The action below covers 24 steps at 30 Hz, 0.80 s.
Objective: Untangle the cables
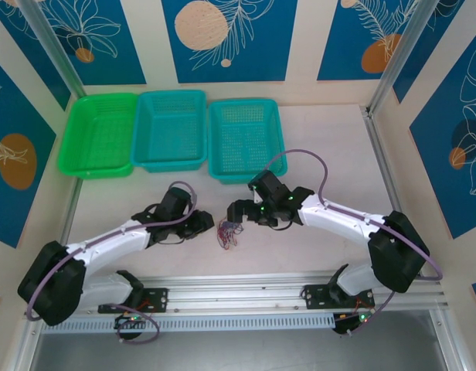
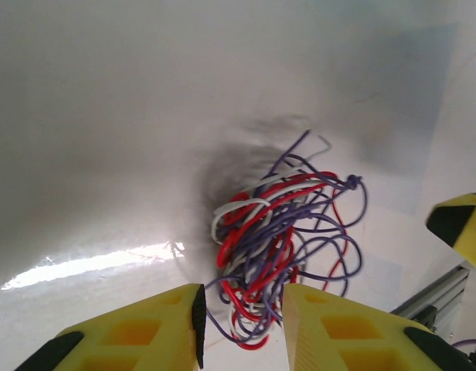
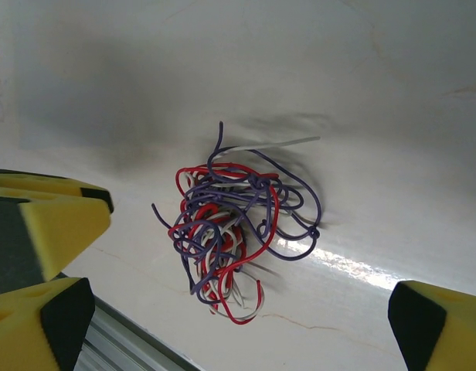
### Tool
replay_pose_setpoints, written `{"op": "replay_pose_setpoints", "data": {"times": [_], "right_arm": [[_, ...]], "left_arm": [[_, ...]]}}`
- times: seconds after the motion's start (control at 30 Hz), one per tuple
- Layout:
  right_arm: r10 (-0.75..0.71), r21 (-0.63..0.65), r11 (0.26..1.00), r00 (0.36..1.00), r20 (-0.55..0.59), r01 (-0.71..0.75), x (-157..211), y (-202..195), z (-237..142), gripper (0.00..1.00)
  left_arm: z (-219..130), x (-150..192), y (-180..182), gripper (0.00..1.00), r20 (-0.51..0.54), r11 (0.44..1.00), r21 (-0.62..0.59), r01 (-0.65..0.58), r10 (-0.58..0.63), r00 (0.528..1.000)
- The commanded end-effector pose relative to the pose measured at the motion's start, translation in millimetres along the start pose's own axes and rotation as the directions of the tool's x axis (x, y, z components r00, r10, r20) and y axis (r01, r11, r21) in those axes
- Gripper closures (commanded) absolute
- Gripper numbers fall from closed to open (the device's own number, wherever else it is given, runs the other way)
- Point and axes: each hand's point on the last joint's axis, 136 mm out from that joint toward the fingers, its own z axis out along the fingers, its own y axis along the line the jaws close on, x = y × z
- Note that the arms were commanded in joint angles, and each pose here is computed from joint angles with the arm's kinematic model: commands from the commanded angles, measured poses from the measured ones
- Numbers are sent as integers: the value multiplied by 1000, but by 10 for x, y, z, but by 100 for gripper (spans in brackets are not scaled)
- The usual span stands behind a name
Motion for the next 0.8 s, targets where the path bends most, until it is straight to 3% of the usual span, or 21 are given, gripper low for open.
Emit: {"op": "replay_pose_setpoints", "data": {"times": [0.0, 0.43, 0.63, 0.77], "right_arm": [[20, 5, 1000, 1000, 16, -20, -49, 56, 27, 1], [33, 31, 999, 999, -41, -32, 57, 71, 326, 1], [53, 33, 998, 997, -63, -51, 102, 90, 438, 1], [65, 40, 997, 996, -65, -63, 138, 118, 499, 1]], "left_arm": [[56, -59, -182, 68, 8, 999, 48, -14, 13, 1000], [248, 83, -187, 68, -70, 997, 81, -17, 23, 997], [317, 128, -94, 82, -95, 999, 51, -5, 9, 995], [299, 119, -51, 98, -83, 999, 31, -10, 13, 997]]}}
